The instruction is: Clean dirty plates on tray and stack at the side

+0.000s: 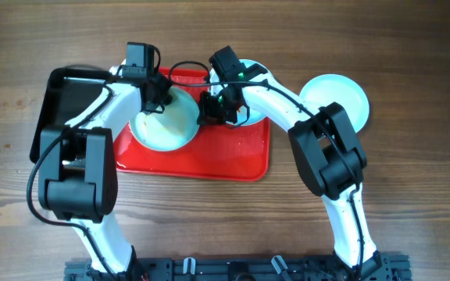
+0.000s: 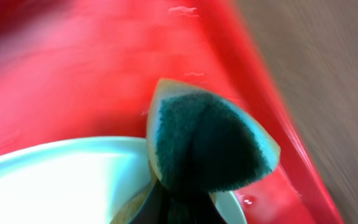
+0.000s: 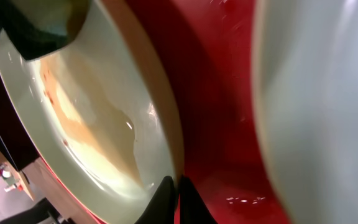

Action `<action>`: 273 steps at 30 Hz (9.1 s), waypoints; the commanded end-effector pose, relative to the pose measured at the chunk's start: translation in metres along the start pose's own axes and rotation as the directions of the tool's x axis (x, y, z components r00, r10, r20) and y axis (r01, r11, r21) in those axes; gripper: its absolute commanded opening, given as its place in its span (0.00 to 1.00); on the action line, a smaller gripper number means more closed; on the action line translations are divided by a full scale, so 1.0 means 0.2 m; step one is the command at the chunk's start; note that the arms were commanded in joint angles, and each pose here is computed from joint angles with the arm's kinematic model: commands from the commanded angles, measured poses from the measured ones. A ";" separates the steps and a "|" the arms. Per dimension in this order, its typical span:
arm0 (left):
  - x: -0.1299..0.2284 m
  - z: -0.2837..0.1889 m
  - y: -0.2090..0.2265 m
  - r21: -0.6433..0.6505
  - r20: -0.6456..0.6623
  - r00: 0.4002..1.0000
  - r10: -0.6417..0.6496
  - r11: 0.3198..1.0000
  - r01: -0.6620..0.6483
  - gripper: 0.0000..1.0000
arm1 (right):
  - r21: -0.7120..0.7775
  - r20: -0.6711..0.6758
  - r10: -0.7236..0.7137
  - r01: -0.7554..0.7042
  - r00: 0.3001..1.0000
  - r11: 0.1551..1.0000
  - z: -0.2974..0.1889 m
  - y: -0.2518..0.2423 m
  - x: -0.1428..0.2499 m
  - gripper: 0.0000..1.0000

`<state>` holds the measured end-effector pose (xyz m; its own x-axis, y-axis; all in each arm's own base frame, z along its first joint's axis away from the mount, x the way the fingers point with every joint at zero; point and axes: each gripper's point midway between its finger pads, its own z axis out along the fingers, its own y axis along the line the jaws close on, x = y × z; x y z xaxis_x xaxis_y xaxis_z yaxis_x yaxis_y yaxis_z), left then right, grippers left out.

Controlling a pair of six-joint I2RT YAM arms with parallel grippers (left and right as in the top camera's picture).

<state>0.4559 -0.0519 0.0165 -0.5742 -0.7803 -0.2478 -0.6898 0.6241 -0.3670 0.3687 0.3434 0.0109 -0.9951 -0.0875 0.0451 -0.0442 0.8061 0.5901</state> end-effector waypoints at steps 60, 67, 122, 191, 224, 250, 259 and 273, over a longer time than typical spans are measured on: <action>-0.36 -0.59 0.25 -0.108 -0.074 0.962 0.263 0.957 -0.270 0.04 | 0.195 0.118 0.000 -0.023 0.993 0.981 -0.06 -0.04 0.00 0.04; -0.41 -0.60 0.29 -0.114 -0.058 0.970 0.236 0.964 -0.241 0.04 | 0.404 0.296 -0.131 0.000 0.946 0.915 -0.56 -0.01 -0.01 0.04; -0.42 -0.59 0.28 -0.106 -0.046 0.971 0.235 0.965 -0.238 0.04 | 0.489 0.624 -0.181 -0.198 0.760 0.849 -1.58 -0.16 0.02 0.04; -0.38 -0.59 0.25 -0.098 -0.058 0.965 0.255 0.961 -0.260 0.04 | 0.260 0.255 -0.169 0.101 0.952 0.960 -0.82 -0.54 -0.13 0.38; -0.35 -0.58 0.21 -0.051 -0.082 0.965 0.248 0.966 -0.253 0.04 | 0.395 0.062 -0.478 0.418 0.876 0.818 -0.60 -0.30 -0.11 0.49; -0.35 -0.58 0.21 -0.046 -0.088 0.965 0.248 0.967 -0.252 0.04 | 0.387 0.001 -0.006 0.005 1.000 0.922 -0.36 -0.56 0.05 0.04; -0.30 -0.58 0.17 -0.020 -0.108 0.959 0.262 0.964 -0.266 0.04 | 0.190 0.151 0.149 -0.176 0.977 0.966 -0.31 -0.38 -0.11 0.05; -0.05 -0.44 -0.08 0.053 -0.132 0.902 0.412 0.911 -0.409 0.04 | 0.212 0.224 0.117 -0.166 0.967 0.963 -0.22 -0.39 -0.20 0.17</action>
<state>0.4260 -0.0345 0.1011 -0.8540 -0.4586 -0.2456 -0.3997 0.8806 -0.2545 0.4134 0.2607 0.0105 -0.9897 0.1195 -0.0789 0.0777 0.9112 0.4047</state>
